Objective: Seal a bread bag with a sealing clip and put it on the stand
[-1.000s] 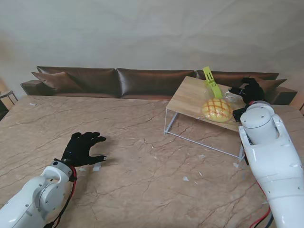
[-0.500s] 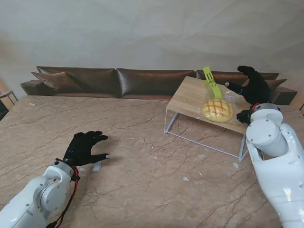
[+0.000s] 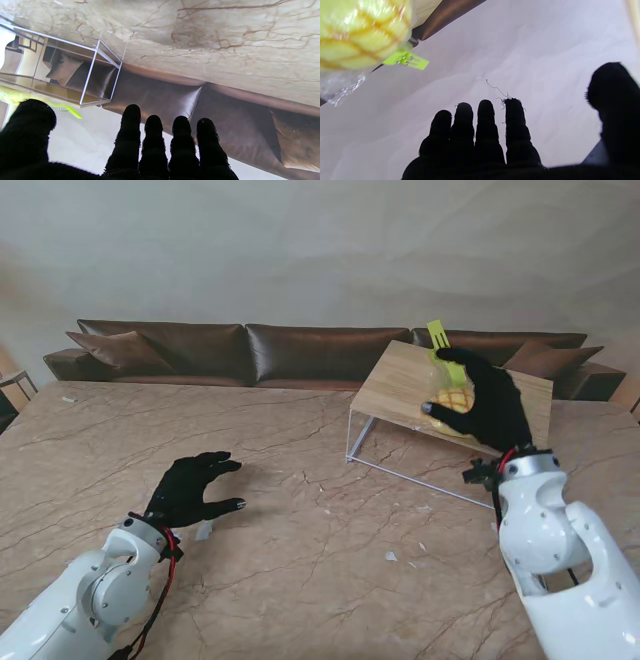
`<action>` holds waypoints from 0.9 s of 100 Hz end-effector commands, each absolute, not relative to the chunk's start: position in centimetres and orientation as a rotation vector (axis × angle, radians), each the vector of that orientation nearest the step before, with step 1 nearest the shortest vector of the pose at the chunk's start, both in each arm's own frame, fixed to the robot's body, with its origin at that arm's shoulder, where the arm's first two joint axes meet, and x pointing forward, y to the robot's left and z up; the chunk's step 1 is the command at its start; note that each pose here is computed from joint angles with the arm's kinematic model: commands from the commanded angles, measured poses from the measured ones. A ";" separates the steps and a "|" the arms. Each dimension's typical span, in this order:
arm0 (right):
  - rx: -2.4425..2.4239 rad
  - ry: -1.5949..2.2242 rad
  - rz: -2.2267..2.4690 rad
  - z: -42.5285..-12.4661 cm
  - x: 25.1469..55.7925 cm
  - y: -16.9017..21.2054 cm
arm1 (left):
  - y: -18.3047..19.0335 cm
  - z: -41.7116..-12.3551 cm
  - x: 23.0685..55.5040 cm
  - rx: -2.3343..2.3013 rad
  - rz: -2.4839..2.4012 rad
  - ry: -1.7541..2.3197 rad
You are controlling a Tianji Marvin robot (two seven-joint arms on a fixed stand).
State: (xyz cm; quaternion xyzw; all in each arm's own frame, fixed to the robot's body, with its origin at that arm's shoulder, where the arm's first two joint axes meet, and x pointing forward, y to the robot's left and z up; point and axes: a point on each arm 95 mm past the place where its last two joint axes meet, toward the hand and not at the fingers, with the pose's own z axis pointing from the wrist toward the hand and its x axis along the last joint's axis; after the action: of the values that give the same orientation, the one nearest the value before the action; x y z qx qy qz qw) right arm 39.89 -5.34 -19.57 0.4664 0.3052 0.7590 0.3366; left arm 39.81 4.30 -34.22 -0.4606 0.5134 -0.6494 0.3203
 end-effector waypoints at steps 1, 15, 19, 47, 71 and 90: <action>1.222 0.835 2.006 -20.8 38.6 -3.8 | 3.3 -34.1 39.4 -1.206 -1.743 1.339; 1.204 0.891 2.059 -22.9 36.7 -1.9 | 2.8 -33.8 39.2 -1.206 -1.780 1.322; 1.199 0.913 2.064 -23.6 36.2 -1.4 | 2.7 -33.8 39.1 -1.205 -1.789 1.320; 1.231 1.033 2.074 -29.5 33.9 0.6 | 2.1 -33.4 38.6 -1.203 -1.847 1.305; 1.361 1.027 2.094 -33.7 33.2 1.4 | 1.6 -33.5 37.8 -1.208 -1.880 1.307; 1.414 0.994 2.114 -34.8 33.1 1.8 | 1.4 -33.9 37.5 -1.211 -1.887 1.311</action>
State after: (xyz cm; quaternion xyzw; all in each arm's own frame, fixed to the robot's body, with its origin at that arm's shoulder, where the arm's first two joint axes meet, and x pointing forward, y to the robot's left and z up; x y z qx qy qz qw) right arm 33.30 1.24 -34.82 0.5027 0.3668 0.7534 0.2124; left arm 37.95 1.89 -33.44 -0.4466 0.4864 -0.6983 0.2764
